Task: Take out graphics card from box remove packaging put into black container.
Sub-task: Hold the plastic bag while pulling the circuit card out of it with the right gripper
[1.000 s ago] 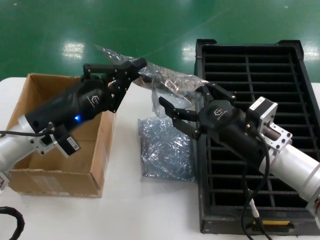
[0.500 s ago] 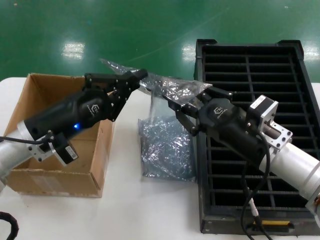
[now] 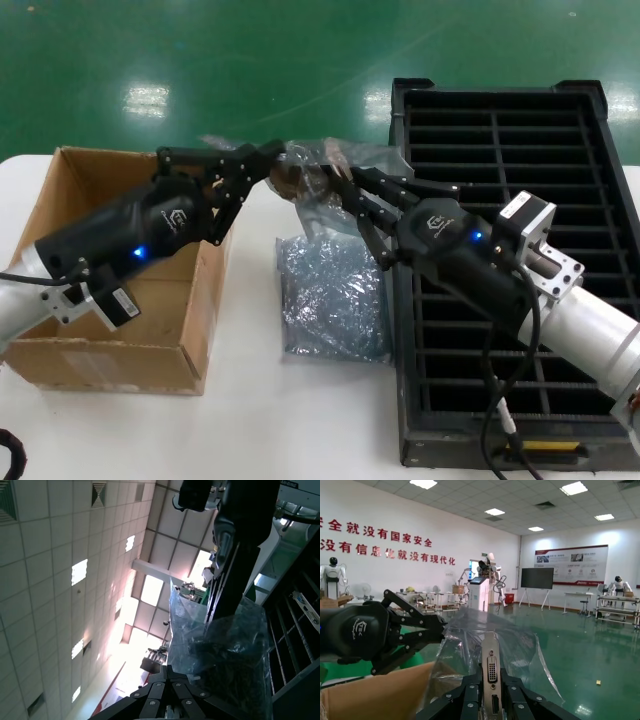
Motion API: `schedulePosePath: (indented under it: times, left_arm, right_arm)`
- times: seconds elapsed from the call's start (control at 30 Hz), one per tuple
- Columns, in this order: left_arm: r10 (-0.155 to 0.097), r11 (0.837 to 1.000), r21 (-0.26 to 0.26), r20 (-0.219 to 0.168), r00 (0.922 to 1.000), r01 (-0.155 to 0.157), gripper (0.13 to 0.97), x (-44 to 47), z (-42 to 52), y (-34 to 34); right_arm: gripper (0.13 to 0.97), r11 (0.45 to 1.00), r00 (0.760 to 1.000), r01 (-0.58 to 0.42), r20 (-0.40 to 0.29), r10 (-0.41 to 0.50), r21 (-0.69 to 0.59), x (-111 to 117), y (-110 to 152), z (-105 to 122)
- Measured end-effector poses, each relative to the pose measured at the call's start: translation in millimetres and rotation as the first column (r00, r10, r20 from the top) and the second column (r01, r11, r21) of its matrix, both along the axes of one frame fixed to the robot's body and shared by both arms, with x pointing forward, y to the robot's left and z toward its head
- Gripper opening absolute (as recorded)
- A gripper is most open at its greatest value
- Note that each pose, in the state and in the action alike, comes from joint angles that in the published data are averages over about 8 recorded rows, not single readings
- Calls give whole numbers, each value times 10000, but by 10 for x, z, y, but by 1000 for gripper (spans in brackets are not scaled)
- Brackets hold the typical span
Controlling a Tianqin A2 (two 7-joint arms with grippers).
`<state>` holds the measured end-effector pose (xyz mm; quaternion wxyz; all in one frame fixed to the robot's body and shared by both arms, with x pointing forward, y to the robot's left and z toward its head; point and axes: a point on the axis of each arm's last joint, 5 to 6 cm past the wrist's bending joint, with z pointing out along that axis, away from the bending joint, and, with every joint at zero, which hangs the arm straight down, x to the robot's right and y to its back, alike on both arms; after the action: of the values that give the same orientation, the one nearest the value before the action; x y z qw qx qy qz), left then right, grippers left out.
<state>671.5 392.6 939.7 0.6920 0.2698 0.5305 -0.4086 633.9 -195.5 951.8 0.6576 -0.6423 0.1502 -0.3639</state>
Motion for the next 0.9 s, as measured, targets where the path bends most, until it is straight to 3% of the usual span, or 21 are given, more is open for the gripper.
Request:
schedulePosePath:
  times: [0.5,0.9]
  left_arm:
    - [-371,9992,-149,93,9993,373,138,-14,-20,-66]
    - [-368,9993,-75,214,9991,370,138,-8,-17,-77]
  right_arm:
    - [199,10000,10000,24,-66,-24,26,-13,-4,-6]
    - [273,9999,10000,26,-48,-26,102,-25,-9,1]
